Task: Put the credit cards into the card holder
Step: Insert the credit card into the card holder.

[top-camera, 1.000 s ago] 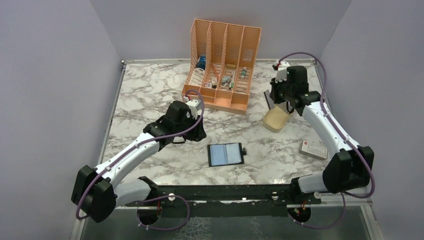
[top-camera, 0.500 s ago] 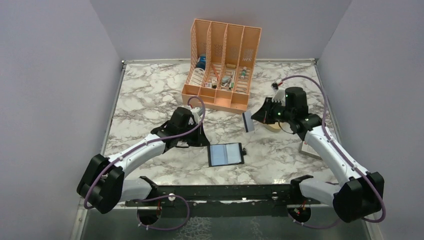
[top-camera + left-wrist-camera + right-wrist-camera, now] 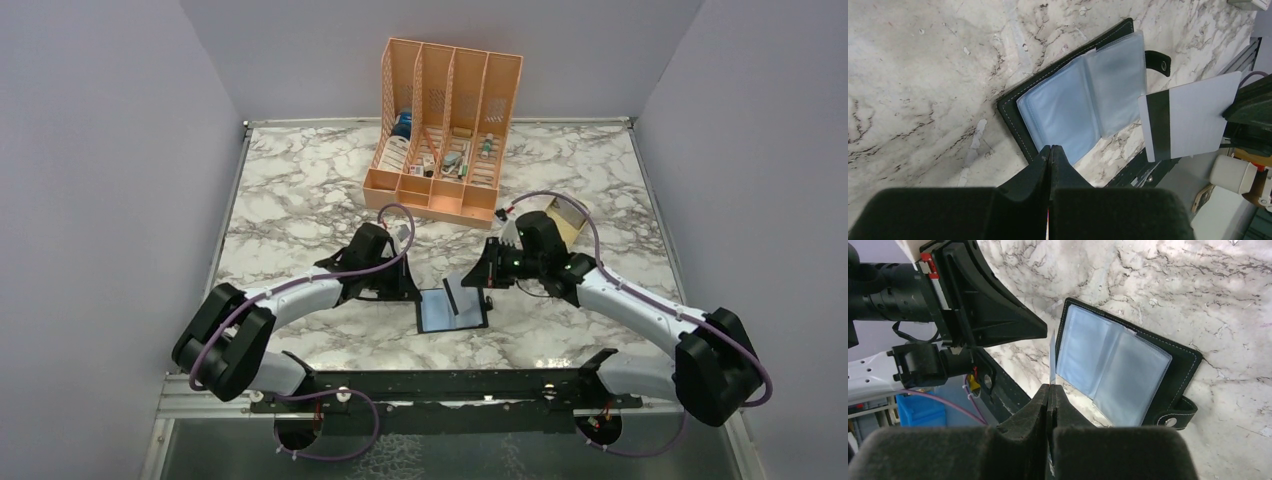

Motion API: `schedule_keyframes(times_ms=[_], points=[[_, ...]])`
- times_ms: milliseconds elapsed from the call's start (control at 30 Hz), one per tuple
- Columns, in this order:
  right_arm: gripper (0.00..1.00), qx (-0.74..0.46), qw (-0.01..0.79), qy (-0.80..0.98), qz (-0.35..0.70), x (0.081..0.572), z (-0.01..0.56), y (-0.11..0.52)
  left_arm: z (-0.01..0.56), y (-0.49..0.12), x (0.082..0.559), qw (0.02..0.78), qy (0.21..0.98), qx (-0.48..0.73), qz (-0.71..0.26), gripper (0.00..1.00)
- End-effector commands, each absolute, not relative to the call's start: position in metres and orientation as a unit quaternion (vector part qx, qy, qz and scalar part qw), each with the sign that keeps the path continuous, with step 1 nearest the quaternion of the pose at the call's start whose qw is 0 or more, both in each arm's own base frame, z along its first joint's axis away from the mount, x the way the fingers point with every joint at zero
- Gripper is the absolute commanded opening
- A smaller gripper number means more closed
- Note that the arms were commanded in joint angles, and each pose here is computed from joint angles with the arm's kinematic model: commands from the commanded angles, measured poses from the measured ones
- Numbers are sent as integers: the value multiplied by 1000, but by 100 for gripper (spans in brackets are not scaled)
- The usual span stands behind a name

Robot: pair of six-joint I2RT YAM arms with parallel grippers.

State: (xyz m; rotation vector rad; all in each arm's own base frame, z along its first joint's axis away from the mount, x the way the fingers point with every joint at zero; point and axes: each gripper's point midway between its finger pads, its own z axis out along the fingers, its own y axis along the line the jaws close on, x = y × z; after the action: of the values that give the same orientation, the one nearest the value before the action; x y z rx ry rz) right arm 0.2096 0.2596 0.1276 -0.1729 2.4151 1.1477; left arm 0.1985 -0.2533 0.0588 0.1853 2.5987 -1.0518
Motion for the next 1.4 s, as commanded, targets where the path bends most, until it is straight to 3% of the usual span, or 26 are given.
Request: schedule_keyframes(times_ms=[0,500,1367], points=[[1,-38,236,879,413,218,118,267,54,-259,194,149,907,59,-390,0],[1,-13,206,908,364,218,66,258,38,-256,188,135,914,54,-379,0],[1,3,192,922,337,211,41,247,28,-256,184,122,918,52,-374,0]])
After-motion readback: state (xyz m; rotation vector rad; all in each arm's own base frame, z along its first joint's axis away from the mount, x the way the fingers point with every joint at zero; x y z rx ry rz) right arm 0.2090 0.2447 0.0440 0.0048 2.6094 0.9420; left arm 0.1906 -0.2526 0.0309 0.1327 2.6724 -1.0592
